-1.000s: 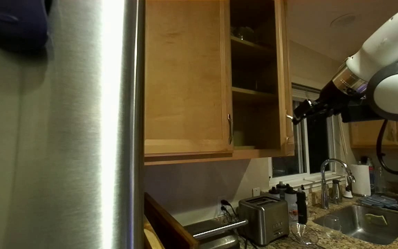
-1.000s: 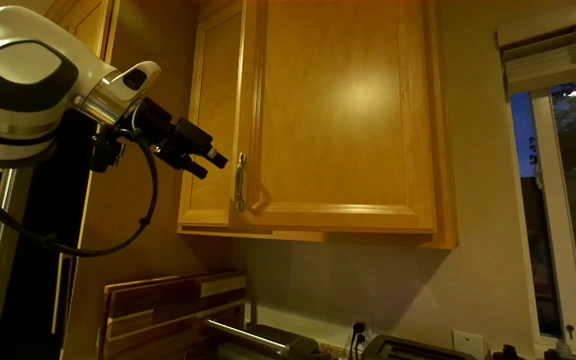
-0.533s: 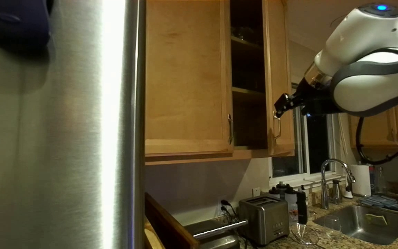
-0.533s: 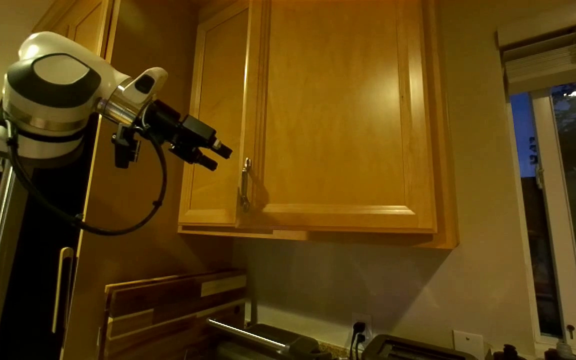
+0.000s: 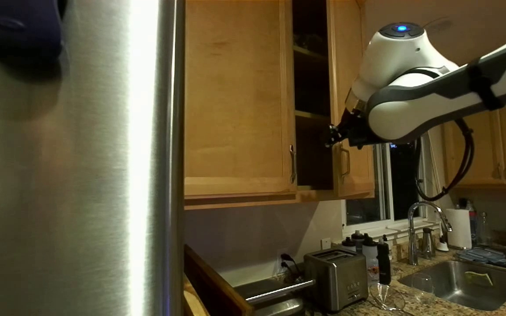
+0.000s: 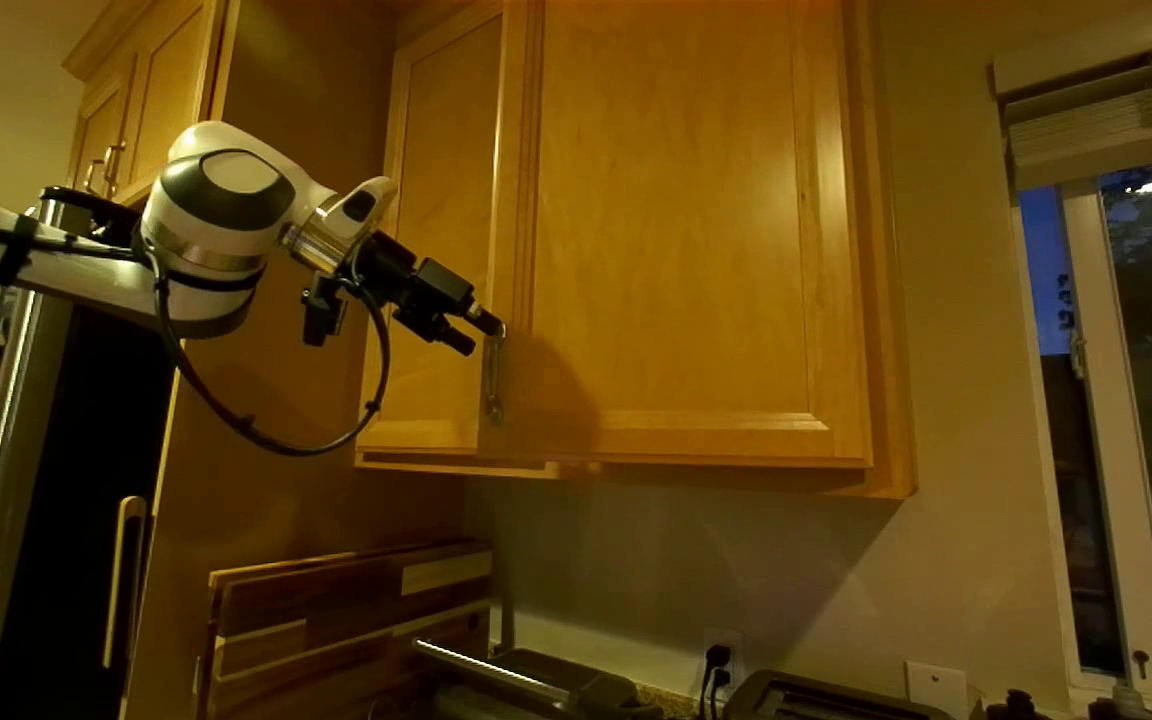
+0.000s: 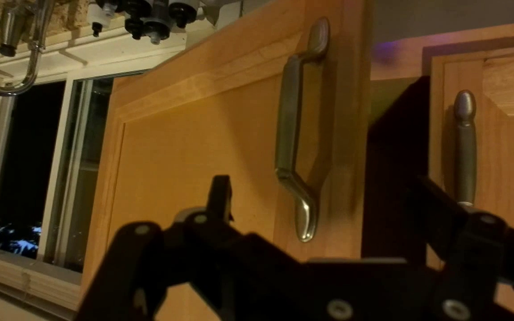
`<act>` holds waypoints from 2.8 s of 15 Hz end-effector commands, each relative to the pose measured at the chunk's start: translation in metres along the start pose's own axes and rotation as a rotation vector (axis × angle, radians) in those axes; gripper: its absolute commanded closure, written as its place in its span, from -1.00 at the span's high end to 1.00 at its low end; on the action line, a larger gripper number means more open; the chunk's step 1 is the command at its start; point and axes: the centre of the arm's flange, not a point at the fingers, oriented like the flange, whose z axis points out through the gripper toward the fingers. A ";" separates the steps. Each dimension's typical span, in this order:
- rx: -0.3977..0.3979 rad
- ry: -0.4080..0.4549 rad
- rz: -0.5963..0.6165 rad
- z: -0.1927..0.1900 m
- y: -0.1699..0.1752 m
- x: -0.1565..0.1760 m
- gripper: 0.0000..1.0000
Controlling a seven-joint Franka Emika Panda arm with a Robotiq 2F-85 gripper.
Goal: Open the top right cabinet door,take out the wooden utensil and close the door
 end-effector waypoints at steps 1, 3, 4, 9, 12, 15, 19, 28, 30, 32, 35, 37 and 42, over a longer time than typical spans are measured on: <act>-0.110 -0.017 0.024 0.007 -0.013 0.021 1.00; -0.160 -0.032 0.030 0.009 -0.015 0.026 1.00; -0.181 -0.037 0.030 0.011 -0.016 0.029 1.00; -0.235 -0.065 0.006 0.016 -0.029 0.035 1.00; -0.264 -0.086 0.000 0.022 -0.033 0.038 1.00; -0.300 -0.091 -0.013 0.023 -0.033 0.041 1.00; -0.353 -0.099 -0.014 0.019 -0.019 0.040 1.00; -0.433 -0.163 0.008 0.008 0.026 0.019 1.00; -0.458 -0.193 0.020 0.009 0.042 0.011 1.00; -0.478 -0.214 0.034 0.010 0.055 0.004 1.00; -0.488 -0.222 0.054 0.003 0.067 -0.001 1.00; -0.493 -0.225 0.061 -0.002 0.075 -0.004 1.00; -0.348 -0.188 0.018 -0.043 0.072 -0.007 1.00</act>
